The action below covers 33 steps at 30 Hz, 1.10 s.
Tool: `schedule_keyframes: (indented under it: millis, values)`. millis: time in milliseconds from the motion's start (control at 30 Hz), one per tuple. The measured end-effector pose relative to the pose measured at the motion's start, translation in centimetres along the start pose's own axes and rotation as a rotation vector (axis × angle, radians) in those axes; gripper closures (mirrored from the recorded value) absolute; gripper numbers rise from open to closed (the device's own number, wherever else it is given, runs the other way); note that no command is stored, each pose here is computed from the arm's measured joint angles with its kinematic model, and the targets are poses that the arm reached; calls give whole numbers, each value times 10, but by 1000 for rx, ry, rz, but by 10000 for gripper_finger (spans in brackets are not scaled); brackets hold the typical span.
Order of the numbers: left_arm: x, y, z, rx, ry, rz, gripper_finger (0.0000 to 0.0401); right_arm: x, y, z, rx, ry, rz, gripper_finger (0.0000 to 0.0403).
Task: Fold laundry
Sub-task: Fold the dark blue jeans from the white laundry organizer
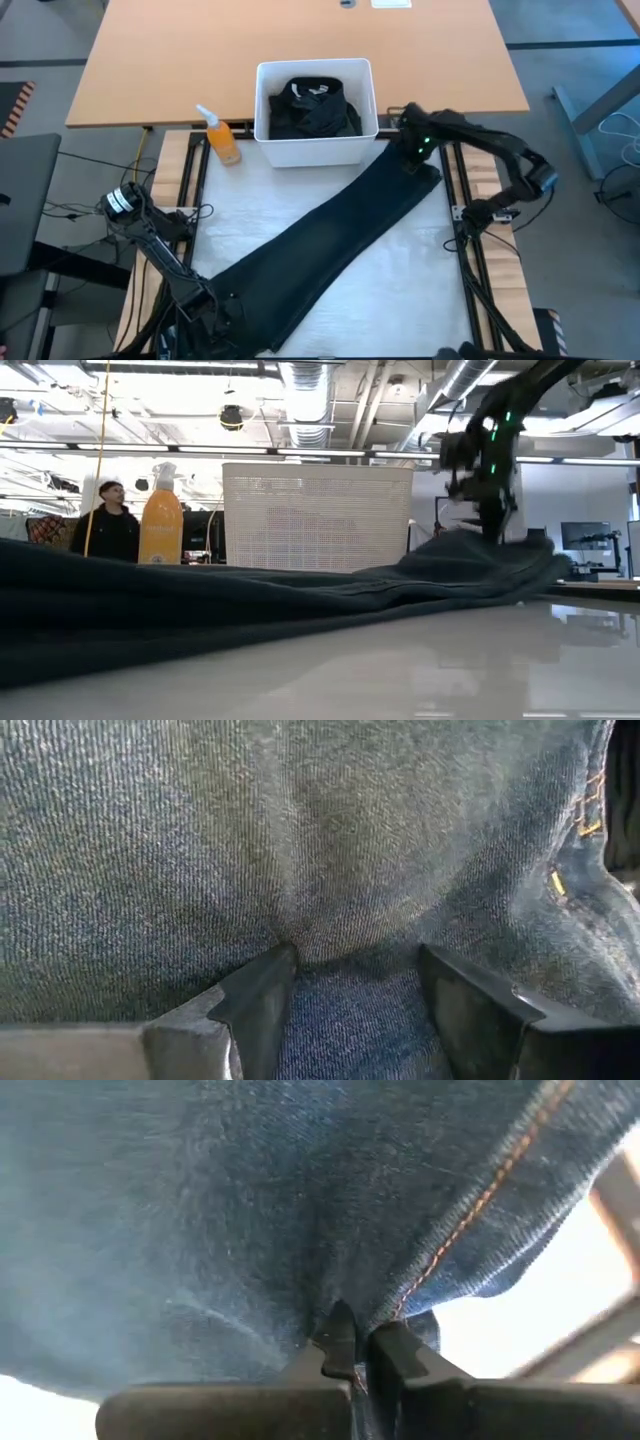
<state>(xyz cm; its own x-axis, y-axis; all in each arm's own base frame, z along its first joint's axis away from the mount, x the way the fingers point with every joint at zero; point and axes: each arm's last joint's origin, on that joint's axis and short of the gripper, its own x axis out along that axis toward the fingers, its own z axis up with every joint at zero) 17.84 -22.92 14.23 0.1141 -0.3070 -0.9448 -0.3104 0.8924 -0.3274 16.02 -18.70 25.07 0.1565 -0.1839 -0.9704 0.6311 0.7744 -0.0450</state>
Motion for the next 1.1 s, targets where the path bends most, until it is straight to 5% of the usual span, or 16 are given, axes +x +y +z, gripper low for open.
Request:
schedule_keyframes:
  millis: [300,533,867,1100]
  values:
    - [-4,11,39,76,-363,112,184,-141,7,-13,-31,-267,-56,379]
    - [-13,30,81,39,-576,219,184,-218,19,-31,-37,-429,-51,379]
    - [-28,57,154,51,-759,158,184,-266,53,-36,-148,-684,270,379]
    - [-1,76,202,40,-843,158,184,-267,82,-23,-241,-709,396,379]
